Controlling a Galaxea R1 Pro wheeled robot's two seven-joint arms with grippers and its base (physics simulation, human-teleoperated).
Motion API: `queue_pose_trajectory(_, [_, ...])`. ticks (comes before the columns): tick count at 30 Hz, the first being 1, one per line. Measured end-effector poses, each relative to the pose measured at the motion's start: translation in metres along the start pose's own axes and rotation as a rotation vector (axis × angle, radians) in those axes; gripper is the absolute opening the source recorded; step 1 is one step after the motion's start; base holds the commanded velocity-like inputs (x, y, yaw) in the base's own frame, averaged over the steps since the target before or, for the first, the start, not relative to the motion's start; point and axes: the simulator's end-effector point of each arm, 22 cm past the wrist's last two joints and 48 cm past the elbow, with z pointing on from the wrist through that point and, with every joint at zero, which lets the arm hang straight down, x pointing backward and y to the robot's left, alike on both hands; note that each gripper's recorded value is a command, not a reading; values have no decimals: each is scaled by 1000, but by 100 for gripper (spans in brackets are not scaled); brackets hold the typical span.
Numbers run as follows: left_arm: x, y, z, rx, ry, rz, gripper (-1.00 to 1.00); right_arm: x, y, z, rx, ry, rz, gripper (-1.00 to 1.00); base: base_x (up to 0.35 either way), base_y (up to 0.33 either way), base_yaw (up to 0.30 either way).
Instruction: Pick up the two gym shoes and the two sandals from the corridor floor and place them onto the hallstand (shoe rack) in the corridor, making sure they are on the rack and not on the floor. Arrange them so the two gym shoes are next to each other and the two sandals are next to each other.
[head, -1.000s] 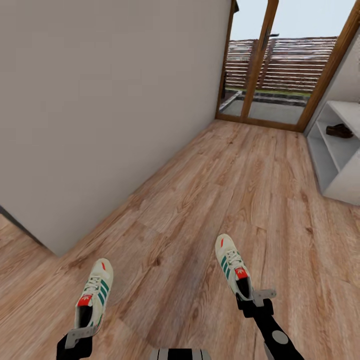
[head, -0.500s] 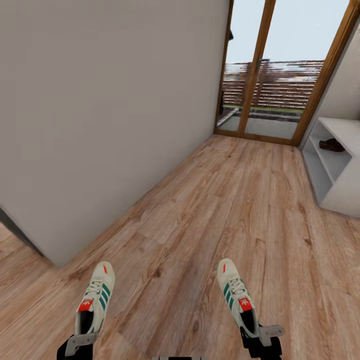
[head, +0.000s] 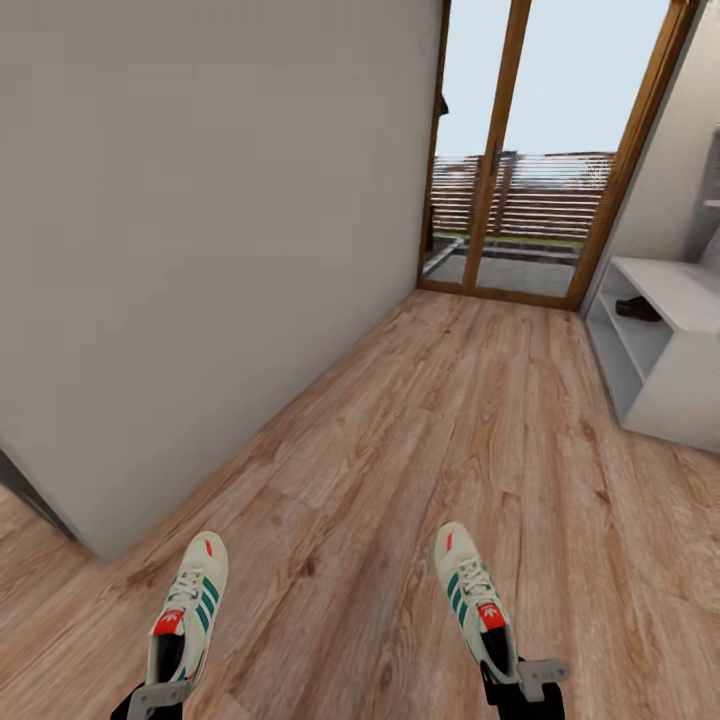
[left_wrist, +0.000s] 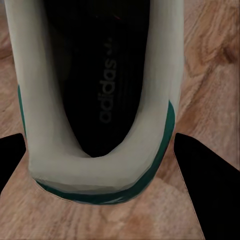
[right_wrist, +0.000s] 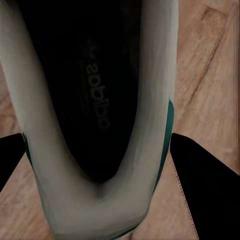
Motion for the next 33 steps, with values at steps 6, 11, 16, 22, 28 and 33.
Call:
queue_pose_trajectory(6, [-17,0,-6,0,-9,-1,-100,-17,-10,-5,23,-8,18,-100,0,0,-94])
queue_pose_trajectory(11, [-31,0,-10,1,-16,-1,-100,-30,-22,-10,55,-14,49,-100,0,0,-101])
queue_pose_trajectory(16, [-43,0,-15,3,-20,-1,-100,-42,-26,-15,68,-17,67,-100,0,0,-49])
queue_pose_trajectory(22, [-56,-1,-21,3,-20,-2,-100,-55,-28,-21,68,-18,70,-100,0,0,-133])
queue_pose_trajectory(28, [-69,-1,-26,4,-22,-3,-100,-69,-30,-26,69,-20,71,-100,0,0,-254])
queue_pose_trajectory(33, [-81,-1,-31,3,-25,-5,-100,-80,-31,-31,69,-23,70,-100,0,0,-270])
